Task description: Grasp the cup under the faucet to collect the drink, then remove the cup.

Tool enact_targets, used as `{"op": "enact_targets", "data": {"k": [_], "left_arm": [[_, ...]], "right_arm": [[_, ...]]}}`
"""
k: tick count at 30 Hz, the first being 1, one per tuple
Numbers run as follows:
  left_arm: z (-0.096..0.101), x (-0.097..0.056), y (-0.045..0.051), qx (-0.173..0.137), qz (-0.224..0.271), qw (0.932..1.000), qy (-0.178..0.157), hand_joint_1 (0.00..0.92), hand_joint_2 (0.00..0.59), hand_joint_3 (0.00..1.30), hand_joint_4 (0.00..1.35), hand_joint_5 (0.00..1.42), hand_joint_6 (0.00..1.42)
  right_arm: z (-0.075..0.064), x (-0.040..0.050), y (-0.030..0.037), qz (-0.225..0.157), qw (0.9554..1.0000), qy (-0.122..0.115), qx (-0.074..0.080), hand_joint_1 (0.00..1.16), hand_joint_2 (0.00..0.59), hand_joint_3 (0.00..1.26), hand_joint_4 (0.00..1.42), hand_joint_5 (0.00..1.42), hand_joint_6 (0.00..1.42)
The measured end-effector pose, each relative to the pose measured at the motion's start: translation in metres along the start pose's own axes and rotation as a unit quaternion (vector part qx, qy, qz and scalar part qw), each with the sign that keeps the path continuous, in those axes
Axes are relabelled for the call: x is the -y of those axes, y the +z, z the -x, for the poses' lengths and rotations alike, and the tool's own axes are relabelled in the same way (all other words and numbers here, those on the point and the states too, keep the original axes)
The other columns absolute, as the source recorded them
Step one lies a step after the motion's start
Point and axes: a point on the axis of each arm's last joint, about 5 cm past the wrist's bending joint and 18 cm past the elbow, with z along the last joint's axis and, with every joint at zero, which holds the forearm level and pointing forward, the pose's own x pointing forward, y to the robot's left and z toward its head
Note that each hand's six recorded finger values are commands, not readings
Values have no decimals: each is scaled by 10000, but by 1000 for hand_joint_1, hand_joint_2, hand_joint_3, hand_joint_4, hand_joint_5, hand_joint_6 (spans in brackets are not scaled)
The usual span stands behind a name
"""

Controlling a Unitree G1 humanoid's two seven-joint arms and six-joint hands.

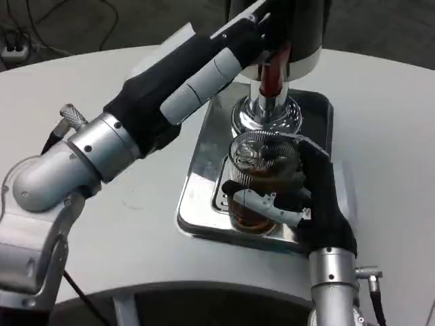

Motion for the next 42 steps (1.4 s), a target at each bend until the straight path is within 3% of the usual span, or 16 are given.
{"op": "enact_targets", "data": {"k": [17,25,32,38,42], "left_arm": [[297,77,28,-153,118,9997,154,0,75,41,0,78,56],[535,73,23,-465,-40,9988,123,0,76,61,0,89,69],[650,133,45,-445,-113,9988,-153,0,77,65,0,96,66],[728,161,22,-535,-69,9984,-193,0,77,66,0,100,63],[734,164,60,-433,-196,9984,-290,0,77,72,0,101,62]], "right_arm": [[149,113,32,-24,9998,181,108,934,79,857,887,1100,1179],[253,261,84,18,9989,360,295,934,79,856,894,1109,1179],[335,340,132,9,9985,428,354,934,79,856,890,1098,1162],[364,384,155,96,9979,484,419,934,79,856,887,1107,1162],[391,404,160,130,9977,513,433,934,79,856,887,1096,1162]]}}
